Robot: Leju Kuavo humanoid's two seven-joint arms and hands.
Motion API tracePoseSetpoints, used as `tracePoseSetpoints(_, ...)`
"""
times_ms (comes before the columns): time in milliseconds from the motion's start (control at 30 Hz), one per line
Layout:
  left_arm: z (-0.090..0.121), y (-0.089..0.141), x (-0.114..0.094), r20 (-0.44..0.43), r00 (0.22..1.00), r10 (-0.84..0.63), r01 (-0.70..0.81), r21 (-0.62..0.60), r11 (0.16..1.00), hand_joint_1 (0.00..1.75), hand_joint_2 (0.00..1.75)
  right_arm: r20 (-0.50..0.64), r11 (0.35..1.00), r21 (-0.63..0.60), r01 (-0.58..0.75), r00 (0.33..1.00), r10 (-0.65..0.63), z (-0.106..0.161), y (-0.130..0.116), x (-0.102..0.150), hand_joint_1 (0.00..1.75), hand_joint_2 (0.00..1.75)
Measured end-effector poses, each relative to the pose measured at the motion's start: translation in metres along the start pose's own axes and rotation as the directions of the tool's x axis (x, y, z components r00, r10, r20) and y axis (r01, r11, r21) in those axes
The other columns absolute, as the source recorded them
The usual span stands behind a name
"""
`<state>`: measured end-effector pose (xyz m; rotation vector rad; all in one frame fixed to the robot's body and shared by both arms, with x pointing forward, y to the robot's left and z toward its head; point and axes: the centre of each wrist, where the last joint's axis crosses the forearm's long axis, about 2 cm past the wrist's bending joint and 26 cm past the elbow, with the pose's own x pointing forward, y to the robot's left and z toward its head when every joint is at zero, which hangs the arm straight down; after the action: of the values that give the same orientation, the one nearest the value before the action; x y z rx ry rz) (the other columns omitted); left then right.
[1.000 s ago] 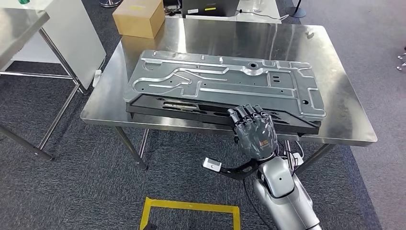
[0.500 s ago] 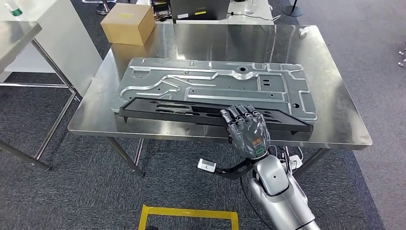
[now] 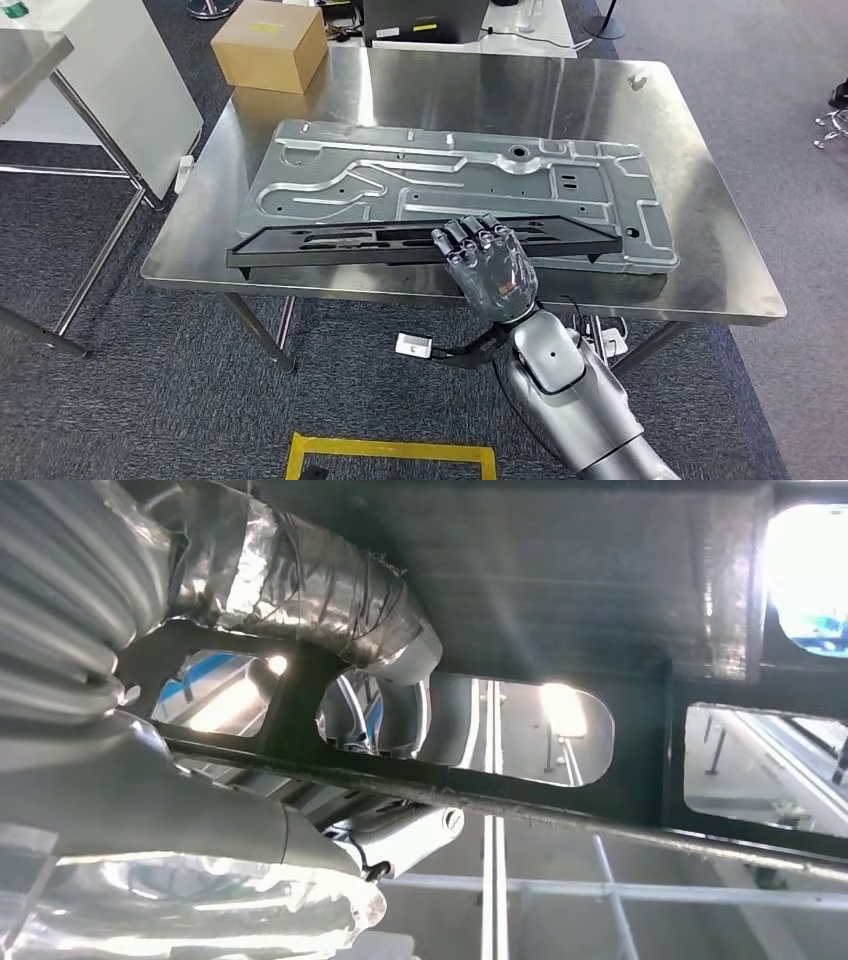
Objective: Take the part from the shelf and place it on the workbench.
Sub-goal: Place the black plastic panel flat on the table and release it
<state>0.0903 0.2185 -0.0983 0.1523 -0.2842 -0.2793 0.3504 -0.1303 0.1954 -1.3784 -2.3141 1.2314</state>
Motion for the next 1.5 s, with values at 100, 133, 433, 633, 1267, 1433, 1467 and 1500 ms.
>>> tracePoseSetpoints(100, 0.0002, -0.0007, -0.0013, -0.003, 1.0, 0.0, 0.0, -0.001, 1.0, 0.0, 1.75, 0.008, 1.0, 0.021, 0.002, 1.0, -0.002, 0.003, 0.004, 0.0013, 1.75, 1.75)
tracePoseSetpoints(133, 0.0003, -0.0009, -0.0014, -0.003, 1.0, 0.0, 0.0, -0.002, 1.0, 0.0, 1.75, 0.011, 1.0, 0.025, 0.002, 1.0, -0.002, 0.0031, 0.0048, 0.0014, 1.75, 1.75)
tracePoseSetpoints(433, 0.001, -0.0031, -0.0033, -0.009, 1.0, 0.009, -0.009, -0.004, 1.0, 0.0, 1.75, 0.016, 1.0, 0.027, 0.009, 1.0, -0.01, -0.0015, 0.0061, 0.0014, 1.75, 1.75)
tracePoseSetpoints(633, 0.0005, -0.0019, 0.0, -0.002, 1.0, 0.013, -0.013, -0.001, 1.0, 0.0, 1.75, 0.016, 0.999, 0.035, 0.014, 1.0, -0.015, -0.0009, 0.0078, 0.0035, 1.75, 1.75)
tracePoseSetpoints(1267, 0.0011, -0.0034, -0.0043, -0.005, 1.0, 0.007, -0.007, -0.005, 1.0, 0.0, 1.75, -0.012, 0.999, 0.042, 0.03, 0.999, -0.03, 0.0024, 0.009, 0.0056, 1.75, 1.75)
tracePoseSetpoints(1433, 0.0008, -0.0025, -0.0035, -0.003, 1.0, -0.007, 0.007, 0.001, 1.0, 0.0, 1.75, -0.02, 0.999, 0.039, 0.032, 0.999, -0.031, 0.0027, 0.0084, 0.006, 1.75, 1.75)
tracePoseSetpoints(1467, 0.0008, -0.0023, -0.0037, -0.003, 1.0, -0.008, 0.008, 0.002, 1.0, 0.0, 1.75, -0.021, 0.999, 0.039, 0.032, 0.999, -0.032, 0.0027, 0.0082, 0.0063, 1.75, 1.75)
tracePoseSetpoints(1500, 0.0008, -0.0022, -0.0038, -0.003, 1.0, -0.01, 0.01, 0.003, 1.0, 0.0, 1.75, -0.023, 0.999, 0.039, 0.033, 0.999, -0.032, 0.003, 0.0083, 0.0065, 1.75, 1.75)
